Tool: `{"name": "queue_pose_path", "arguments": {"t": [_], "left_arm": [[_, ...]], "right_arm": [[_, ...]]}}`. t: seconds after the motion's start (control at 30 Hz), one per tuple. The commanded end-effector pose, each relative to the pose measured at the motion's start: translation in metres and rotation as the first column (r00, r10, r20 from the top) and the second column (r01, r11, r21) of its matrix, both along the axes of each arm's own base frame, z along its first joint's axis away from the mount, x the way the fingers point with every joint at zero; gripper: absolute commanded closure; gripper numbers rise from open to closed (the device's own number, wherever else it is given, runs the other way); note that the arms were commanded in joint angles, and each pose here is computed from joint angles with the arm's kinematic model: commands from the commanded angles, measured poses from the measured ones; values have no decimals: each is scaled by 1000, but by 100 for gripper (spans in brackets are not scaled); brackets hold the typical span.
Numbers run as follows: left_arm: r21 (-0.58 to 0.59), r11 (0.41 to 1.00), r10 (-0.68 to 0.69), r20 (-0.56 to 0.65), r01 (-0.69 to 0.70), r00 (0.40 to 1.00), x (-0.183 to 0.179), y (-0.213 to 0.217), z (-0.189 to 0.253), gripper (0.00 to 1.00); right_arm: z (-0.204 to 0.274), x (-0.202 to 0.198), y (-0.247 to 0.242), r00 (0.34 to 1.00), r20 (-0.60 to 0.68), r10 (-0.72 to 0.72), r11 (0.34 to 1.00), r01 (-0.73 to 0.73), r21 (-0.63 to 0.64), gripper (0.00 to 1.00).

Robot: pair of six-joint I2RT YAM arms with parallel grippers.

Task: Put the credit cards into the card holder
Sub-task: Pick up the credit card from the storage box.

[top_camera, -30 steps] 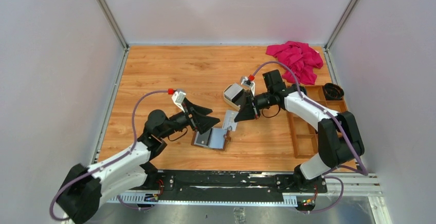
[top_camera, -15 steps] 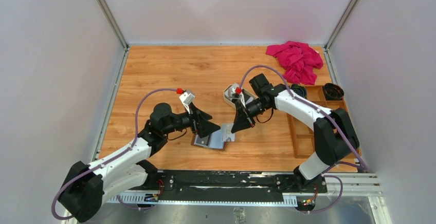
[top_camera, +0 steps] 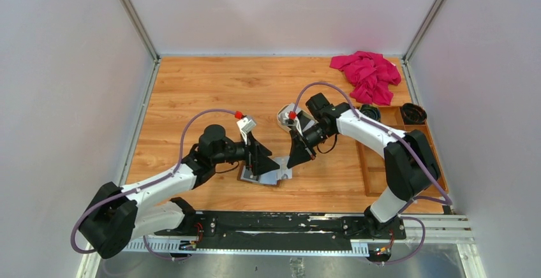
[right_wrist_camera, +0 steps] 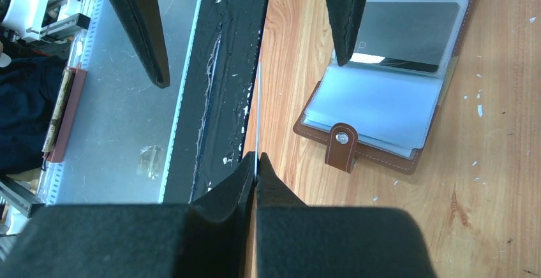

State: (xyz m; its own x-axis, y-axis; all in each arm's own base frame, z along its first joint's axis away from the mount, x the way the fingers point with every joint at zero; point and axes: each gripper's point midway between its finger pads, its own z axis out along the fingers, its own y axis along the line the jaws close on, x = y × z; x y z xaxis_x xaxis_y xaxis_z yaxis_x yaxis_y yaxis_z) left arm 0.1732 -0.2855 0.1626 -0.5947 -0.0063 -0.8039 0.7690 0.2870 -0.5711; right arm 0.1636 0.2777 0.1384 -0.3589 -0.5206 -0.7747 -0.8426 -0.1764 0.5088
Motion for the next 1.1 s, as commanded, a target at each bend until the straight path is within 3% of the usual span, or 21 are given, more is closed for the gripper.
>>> {"name": "queue_pose_path", "arguments": {"t": [0.0, 0.37, 0.47, 0.53, 0.57, 0.6, 0.7, 0.8, 0.87, 1.07], "left_arm": [[11, 999, -48, 45, 47, 998, -2, -9, 3, 15], [36, 994, -107, -12, 108, 994, -1, -23, -7, 41], [30, 989, -147, -22, 147, 989, -5, -28, -6, 59], [24, 984, -173, -31, 174, 984, -9, -30, -5, 87], [23, 983, -182, -39, 183, 983, -10, -30, -6, 97], [21, 982, -187, -42, 188, 981, -11, -30, -5, 100], [16, 984, -174, -46, 175, 984, -11, -29, -3, 100], [-1, 991, -132, -46, 132, 990, -8, -22, 4, 100], [-18, 996, -92, -69, 91, 993, -4, -14, 8, 100], [63, 997, 42, -126, -34, 991, 10, 16, -1, 100]], "right_arm": [[4, -5, 3, 999, 5, 33, 999, -33, 2, 100], [5, -8, 3, 999, 7, 47, 999, -47, 8, 100], [5, -8, 4, 999, 11, 48, 999, -48, 6, 100], [4, -7, 3, 999, 11, 46, 999, -46, 4, 100], [4, -7, 3, 999, 11, 46, 999, -46, 3, 100], [4, -8, 3, 999, 13, 47, 999, -47, 2, 100], [4, -6, 2, 999, 31, 42, 999, -42, -12, 89], [5, -2, -3, 995, 91, 33, 999, -30, -35, 60], [4, 0, -8, 989, 142, 26, 998, -19, -52, 49], [6, 6, -22, 974, 226, -15, 999, 23, -32, 41]]}}
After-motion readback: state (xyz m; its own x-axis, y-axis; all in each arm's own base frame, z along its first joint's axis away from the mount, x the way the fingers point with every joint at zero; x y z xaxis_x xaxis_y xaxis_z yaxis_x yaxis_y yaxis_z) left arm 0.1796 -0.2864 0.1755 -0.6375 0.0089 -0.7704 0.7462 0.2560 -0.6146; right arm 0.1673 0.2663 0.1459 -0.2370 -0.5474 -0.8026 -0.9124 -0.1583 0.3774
